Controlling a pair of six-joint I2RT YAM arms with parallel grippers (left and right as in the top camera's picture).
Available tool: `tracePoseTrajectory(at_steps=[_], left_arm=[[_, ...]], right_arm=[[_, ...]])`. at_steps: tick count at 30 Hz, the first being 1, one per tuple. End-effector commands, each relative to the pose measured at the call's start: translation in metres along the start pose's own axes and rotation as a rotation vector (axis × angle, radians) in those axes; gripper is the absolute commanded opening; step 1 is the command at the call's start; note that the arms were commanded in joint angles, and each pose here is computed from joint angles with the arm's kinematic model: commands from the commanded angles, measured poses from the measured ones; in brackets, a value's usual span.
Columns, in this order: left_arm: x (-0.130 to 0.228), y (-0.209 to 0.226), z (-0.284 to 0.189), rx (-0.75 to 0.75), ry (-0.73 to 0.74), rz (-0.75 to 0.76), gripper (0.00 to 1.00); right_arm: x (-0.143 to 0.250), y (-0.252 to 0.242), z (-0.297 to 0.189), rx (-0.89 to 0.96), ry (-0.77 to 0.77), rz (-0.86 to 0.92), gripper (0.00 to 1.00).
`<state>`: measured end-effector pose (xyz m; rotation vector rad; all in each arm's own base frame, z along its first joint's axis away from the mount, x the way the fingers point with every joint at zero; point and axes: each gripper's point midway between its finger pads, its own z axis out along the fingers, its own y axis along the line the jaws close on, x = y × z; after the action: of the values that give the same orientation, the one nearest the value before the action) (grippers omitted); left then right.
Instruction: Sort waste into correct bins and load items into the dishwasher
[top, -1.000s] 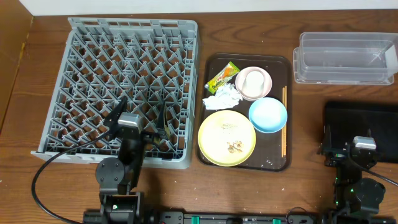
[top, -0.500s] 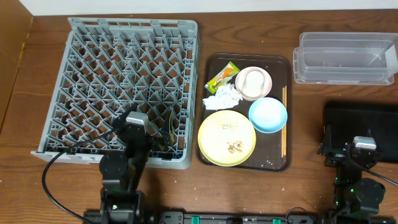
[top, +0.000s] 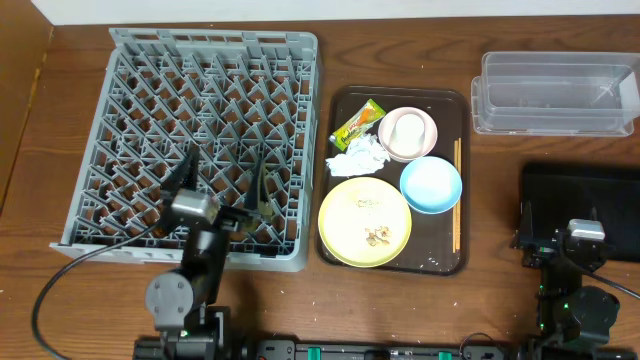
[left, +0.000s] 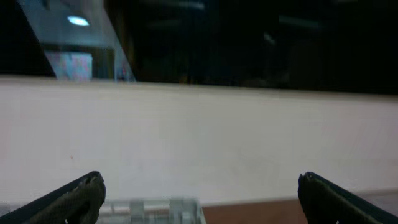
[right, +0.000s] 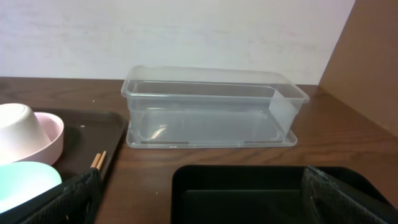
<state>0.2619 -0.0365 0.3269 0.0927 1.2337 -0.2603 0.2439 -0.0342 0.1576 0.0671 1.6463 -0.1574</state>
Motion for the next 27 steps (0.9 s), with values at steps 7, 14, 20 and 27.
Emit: tracePoseTrajectory(at_steps=[7, 14, 20, 27], left_arm=[[-0.032, 0.034, -0.004, -0.206, -0.119, -0.003, 1.00], [-0.039, 0.088, -0.027, -0.550, -0.170, -0.004, 1.00], [-0.039, 0.088, -0.027, -0.553, -0.170, -0.005, 1.00], [-0.026, 0.105, -0.037, -0.662, -0.123, -0.001, 1.00]], right_arm=[[0.001, 0.002, 0.000, -0.009, 0.001, 0.008, 0.99], [0.001, 0.002, 0.000, -0.009, -0.002, 0.008, 0.99], [-0.050, 0.039, -0.010, -0.255, -0.186, 0.226, 0.99], [-0.077, 0.054, -0.022, -0.368, -0.295, 0.207, 0.99]])
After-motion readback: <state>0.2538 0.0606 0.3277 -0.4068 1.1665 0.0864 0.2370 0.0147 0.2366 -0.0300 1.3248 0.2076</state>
